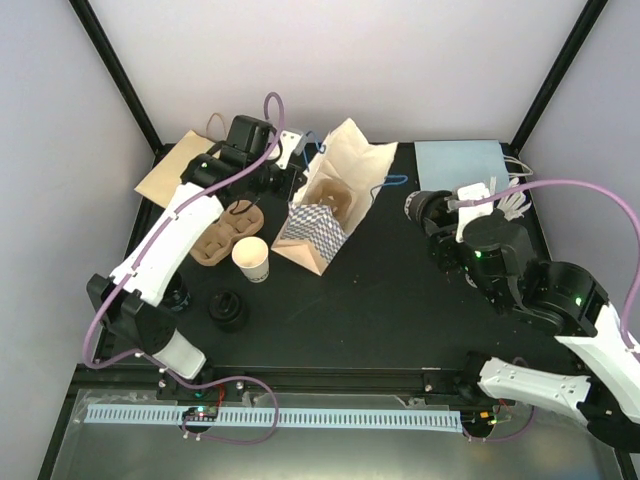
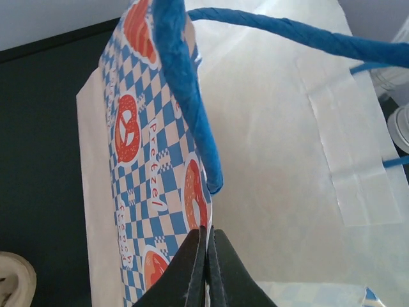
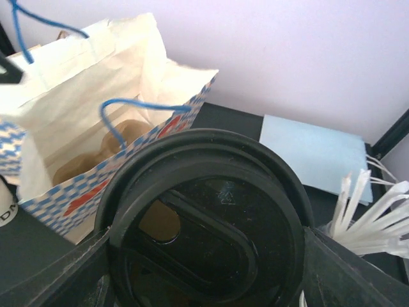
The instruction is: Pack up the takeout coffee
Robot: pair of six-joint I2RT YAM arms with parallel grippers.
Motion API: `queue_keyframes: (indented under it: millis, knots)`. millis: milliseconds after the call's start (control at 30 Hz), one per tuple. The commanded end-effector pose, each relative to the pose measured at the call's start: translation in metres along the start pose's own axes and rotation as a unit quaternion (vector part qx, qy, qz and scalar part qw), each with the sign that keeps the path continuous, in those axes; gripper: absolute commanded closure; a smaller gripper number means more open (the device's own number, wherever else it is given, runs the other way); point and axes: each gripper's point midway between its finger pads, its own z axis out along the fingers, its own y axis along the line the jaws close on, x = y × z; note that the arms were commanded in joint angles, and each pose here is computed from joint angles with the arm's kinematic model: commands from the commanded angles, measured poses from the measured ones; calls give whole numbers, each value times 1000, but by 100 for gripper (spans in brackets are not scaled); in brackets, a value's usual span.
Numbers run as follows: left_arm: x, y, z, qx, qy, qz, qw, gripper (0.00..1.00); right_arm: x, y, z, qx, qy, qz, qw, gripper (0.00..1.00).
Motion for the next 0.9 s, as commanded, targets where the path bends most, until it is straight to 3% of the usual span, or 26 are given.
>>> queue_keyframes:
  millis: [0,167,400,700,867]
  knots:
    - [-5,-23,-16,39,-28,32,998,99,-16,-24,-12,48,-35,1,998,30]
    - [14,-42,-22,54,-18,72,996,98,-26,-29,-18,52,-55,0,997,30]
    - [33,-51,-30,10,-16,130,991,99,-42,-35,-32,47,-88,4,995,30]
    - [20,-57,-47,-20,-62,188,980,99,-67,-27,-51,-8,-147,18,989,31]
    - [16,-62,-52,-29,-83,222,971,98,-69,-6,-47,-55,-151,5,987,32]
